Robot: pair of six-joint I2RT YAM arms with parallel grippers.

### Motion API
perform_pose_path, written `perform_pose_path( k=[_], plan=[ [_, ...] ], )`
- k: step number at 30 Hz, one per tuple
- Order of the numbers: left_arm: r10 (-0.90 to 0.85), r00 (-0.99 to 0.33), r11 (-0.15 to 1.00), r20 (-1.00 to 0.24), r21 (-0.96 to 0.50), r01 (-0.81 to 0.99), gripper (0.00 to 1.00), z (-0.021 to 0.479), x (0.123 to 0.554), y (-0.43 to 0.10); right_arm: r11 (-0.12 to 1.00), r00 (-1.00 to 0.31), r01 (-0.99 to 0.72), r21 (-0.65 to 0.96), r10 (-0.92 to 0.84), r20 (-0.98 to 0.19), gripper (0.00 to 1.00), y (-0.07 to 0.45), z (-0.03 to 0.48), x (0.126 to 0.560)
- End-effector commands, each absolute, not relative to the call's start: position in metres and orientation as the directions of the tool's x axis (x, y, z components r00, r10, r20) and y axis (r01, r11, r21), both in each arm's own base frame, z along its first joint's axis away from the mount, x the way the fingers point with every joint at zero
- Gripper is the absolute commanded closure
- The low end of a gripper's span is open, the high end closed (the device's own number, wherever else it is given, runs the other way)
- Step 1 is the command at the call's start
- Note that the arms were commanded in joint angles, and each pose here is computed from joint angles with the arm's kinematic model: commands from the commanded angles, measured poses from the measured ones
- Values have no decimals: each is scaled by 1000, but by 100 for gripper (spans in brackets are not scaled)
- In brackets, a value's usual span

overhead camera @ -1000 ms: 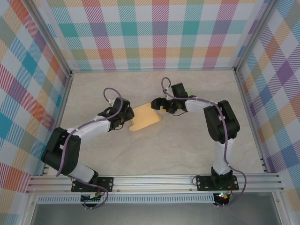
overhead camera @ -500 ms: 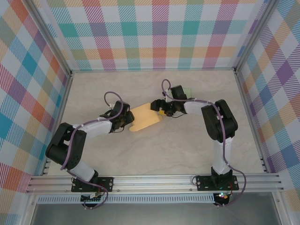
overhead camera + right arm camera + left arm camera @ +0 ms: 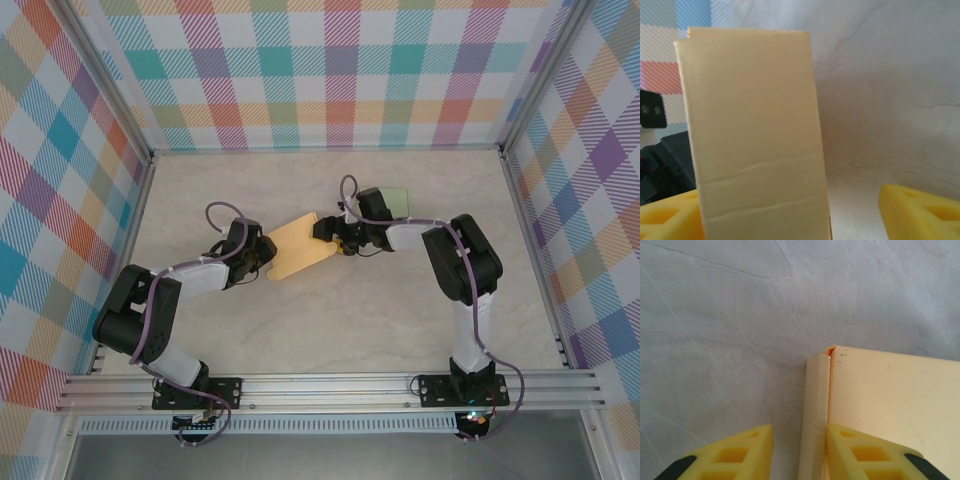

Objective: Fold the paper box

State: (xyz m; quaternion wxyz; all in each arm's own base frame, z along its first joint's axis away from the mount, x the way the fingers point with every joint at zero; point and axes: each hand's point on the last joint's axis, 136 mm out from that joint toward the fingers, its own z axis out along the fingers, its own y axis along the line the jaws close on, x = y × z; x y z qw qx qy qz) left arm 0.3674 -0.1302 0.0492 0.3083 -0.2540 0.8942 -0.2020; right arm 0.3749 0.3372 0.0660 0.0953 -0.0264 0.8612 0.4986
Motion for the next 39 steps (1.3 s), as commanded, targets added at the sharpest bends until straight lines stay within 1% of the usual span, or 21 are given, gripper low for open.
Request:
perform_pose_path(
  k=[1,6,8,10,14,17,18,21,25,27,29,31,32,33,35,37,39],
  plan=[
    [-572,-729,802,-375,-444,-400,68,19,340,-117,440,-983,-156,884,20,-184,27,348,71,369],
    [-553,-736,811,-391,-457,-367,67,31,343,-121,404,-980,-176,898,17,-200,33,351,81,369],
    [-548,-734,812,-400,-464,-354,67,37,344,-122,399,-979,-176,900,21,-201,38,351,85,369],
    [-541,-729,815,-419,-475,-332,65,48,345,-122,398,-980,-172,901,23,-197,39,351,87,368],
    [-508,-700,837,-503,-480,-263,55,81,348,-119,419,-987,-131,898,33,-159,43,347,90,365],
    [-473,-661,861,-582,-466,-206,48,111,347,-112,432,-992,-93,897,33,-119,53,345,91,361],
    [-462,-646,868,-608,-461,-186,45,120,346,-110,434,-993,-86,897,34,-111,55,345,91,360],
    [-439,-602,882,-666,-447,-149,35,139,341,-103,433,-995,-70,899,40,-97,56,343,92,359],
    [-407,-546,895,-732,-439,-79,29,155,333,-99,420,-996,-58,906,41,-83,56,342,98,356],
    [-374,-514,901,-772,-435,-3,27,164,329,-103,403,-997,-45,914,39,-66,55,341,106,354],
    [-311,-470,899,-826,-416,137,22,178,325,-116,386,-999,-23,922,35,-40,56,337,112,351],
    [-208,-392,871,-896,-352,342,21,193,313,-139,368,-999,-2,930,32,-14,55,333,118,347],
    [-146,-330,848,-932,-290,444,17,201,304,-152,360,-1000,13,933,30,2,55,330,121,345],
    [-91,-264,829,-960,-220,514,10,206,295,-162,353,-999,28,935,29,19,55,326,124,342],
    [31,-157,790,-987,-72,609,1,209,276,-177,345,-998,61,937,31,54,55,320,127,337],
    [139,-71,749,-988,58,660,0,209,262,-188,340,-996,91,936,32,85,55,313,128,333],
    [225,22,715,-974,181,675,0,207,250,-195,343,-994,108,933,31,104,54,309,130,328]
  ],
)
